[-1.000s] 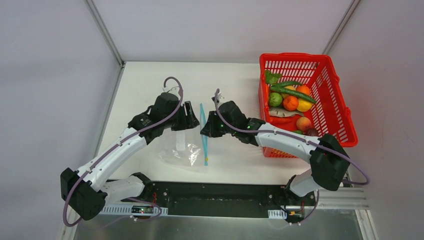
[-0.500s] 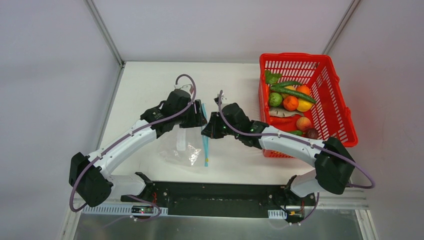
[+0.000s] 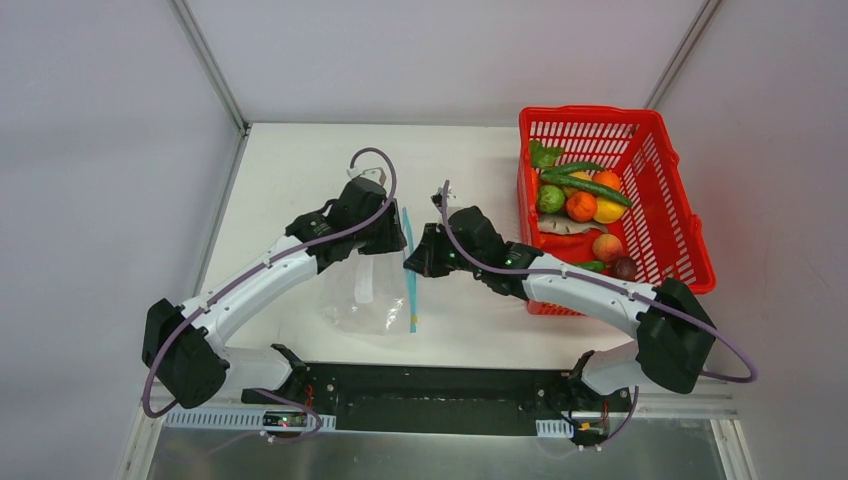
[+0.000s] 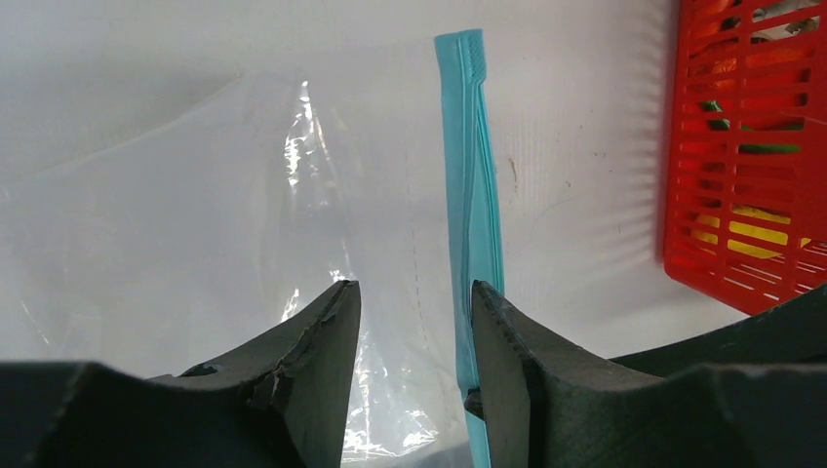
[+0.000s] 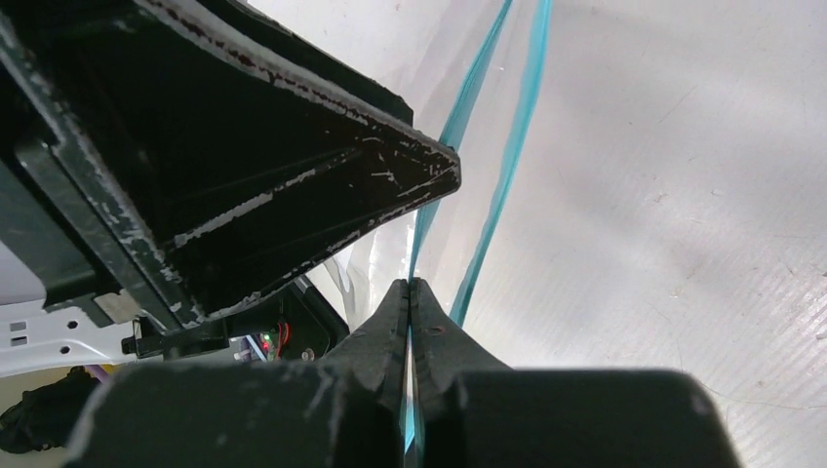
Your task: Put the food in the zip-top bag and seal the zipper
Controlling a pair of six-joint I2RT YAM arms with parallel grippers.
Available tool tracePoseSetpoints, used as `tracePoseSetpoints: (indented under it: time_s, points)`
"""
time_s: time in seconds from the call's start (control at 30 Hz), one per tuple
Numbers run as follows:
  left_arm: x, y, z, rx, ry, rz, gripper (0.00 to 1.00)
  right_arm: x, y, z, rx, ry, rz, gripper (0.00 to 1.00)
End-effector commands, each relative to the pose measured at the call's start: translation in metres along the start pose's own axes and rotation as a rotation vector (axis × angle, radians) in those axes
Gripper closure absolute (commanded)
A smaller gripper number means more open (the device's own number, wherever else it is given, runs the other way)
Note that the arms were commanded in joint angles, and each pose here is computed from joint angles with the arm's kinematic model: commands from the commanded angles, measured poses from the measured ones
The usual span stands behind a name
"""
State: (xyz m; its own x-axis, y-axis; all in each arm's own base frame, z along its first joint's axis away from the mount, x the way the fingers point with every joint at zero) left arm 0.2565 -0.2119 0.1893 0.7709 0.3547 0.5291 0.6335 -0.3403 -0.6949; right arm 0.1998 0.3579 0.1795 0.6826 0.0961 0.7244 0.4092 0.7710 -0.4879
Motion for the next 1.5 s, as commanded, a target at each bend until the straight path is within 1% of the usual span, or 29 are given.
tracePoseSetpoints:
  time_s: [0.0, 0.23, 0.3, 0.47, 0.6, 0.7, 0.77, 0.9, 1.03, 1.07, 1.13, 1.17, 1.27, 1.47]
  points:
    - [0.011, -0.004, -0.013, -0.013, 0.028, -0.024, 0.54, 0.016, -0.011, 0.013, 0.050, -0.035, -0.065, 1.00]
    - [0.007, -0.002, -0.018, -0.016, 0.055, 0.003, 0.62, 0.015, -0.010, 0.013, 0.048, -0.039, -0.064, 1.00]
    - [0.004, -0.002, -0.018, -0.009, 0.068, 0.014, 0.67, 0.016, -0.010, 0.013, 0.052, -0.039, -0.067, 1.00]
    - [0.001, 0.000, -0.015, 0.014, 0.085, 0.028, 0.84, 0.016, -0.010, 0.013, 0.053, -0.039, -0.068, 1.00]
    - [0.001, -0.001, -0.016, 0.021, 0.097, 0.033, 0.91, 0.014, -0.010, 0.013, 0.054, -0.041, -0.062, 1.00]
    - [0.002, -0.002, -0.015, 0.028, 0.103, 0.030, 1.00, 0.012, -0.010, 0.013, 0.057, -0.042, -0.058, 1.00]
    - [0.002, -0.002, -0.015, 0.030, 0.107, 0.029, 1.00, 0.012, -0.010, 0.013, 0.058, -0.040, -0.055, 0.98]
    - [0.002, -0.003, -0.013, 0.036, 0.110, 0.027, 1.00, 0.018, -0.017, 0.019, 0.073, -0.031, -0.065, 0.81]
    - [0.003, -0.007, -0.009, 0.048, 0.112, 0.016, 1.00, 0.032, -0.034, 0.024, 0.069, -0.031, -0.126, 0.68]
    - [0.003, -0.009, -0.009, 0.048, 0.112, 0.016, 1.00, 0.036, -0.039, 0.024, 0.060, -0.029, -0.148, 0.66]
    - [0.003, -0.012, -0.010, 0.039, 0.111, 0.017, 1.00, 0.042, -0.043, 0.016, 0.011, -0.016, -0.194, 0.57]
    - [0.003, -0.013, -0.011, 0.032, 0.111, 0.019, 1.00, 0.040, -0.043, 0.012, -0.006, -0.010, -0.192, 0.55]
    - [0.002, -0.017, -0.014, 0.012, 0.105, 0.024, 1.00, 0.037, -0.037, 0.001, -0.069, 0.011, -0.160, 0.54]
    - [0.003, -0.026, -0.017, -0.015, 0.100, 0.021, 1.00, 0.020, -0.017, 0.002, -0.042, 0.047, -0.061, 0.55]
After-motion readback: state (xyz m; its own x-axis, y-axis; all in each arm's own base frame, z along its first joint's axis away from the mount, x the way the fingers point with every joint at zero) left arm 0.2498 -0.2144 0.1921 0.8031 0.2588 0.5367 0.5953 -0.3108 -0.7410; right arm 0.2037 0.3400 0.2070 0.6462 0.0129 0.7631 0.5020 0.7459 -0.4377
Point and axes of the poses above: each gripper's point midway between its finger pads, its own y axis out along the fingers, its own z axis along the line the jaws close on, x = y × z, the point moved 2 cm from there along -y, back along the fingers, and after that the axes turned 12 degrees about -y, right-handed, at the moved point
